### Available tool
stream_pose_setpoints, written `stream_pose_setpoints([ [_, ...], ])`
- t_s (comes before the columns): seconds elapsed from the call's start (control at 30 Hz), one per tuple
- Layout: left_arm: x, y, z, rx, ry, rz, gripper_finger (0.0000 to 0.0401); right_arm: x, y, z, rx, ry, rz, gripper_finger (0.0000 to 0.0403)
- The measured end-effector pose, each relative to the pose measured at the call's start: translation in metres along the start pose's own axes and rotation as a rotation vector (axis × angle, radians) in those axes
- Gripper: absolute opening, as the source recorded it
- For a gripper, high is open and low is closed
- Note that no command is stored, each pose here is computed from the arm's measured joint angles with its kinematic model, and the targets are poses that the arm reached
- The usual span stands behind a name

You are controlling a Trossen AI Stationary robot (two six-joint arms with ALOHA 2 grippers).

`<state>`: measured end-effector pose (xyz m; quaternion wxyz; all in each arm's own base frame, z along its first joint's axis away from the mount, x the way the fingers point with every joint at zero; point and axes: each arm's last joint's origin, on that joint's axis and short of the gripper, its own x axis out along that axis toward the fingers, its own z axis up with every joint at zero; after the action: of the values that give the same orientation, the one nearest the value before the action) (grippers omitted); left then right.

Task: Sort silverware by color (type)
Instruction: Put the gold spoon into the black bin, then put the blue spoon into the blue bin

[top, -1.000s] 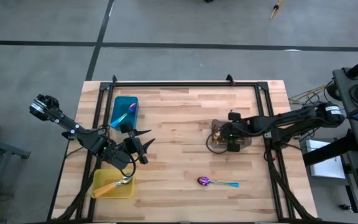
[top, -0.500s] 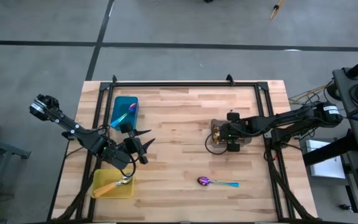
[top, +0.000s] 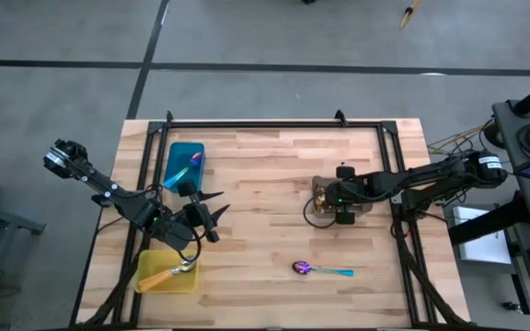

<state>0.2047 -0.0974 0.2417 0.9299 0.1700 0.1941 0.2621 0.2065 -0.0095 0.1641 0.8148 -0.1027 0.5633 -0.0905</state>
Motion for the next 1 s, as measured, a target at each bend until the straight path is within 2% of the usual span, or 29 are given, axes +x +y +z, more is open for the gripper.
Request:
stream_pose_setpoints([
  [0.27, 0.000, 0.000, 0.000, 0.010, 0.001, 0.000, 0.0171, 0.000, 0.000, 0.000, 0.050, -0.001, 0.000, 0.0075],
  [0.43, 0.000, 0.000, 0.000, 0.010, 0.001, 0.000, 0.0171, -0.003, -0.001, 0.004, 0.071, -0.015, -0.001, 0.0081],
  [0.67, 0.000, 0.000, 0.000, 0.010, 0.001, 0.000, 0.0171, -0.029, -0.010, 0.037, 0.303, -0.138, 0.010, 0.0071],
  [0.73, 0.000, 0.000, 0.000, 0.001, 0.001, 0.000, 0.0171, -0.040, -0.012, 0.049, 0.335, -0.188, 0.021, 0.0065],
  [0.87, 0.000, 0.000, 0.000, -0.094, 0.002, -0.010, 0.0171, -0.064, -0.010, 0.070, 0.332, -0.286, 0.056, 0.0054],
  [1.0, 0.000, -0.005, -0.001, -0.276, 0.046, -0.171, 0.0171, -0.088, 0.002, 0.085, 0.292, -0.371, 0.102, 0.0045],
])
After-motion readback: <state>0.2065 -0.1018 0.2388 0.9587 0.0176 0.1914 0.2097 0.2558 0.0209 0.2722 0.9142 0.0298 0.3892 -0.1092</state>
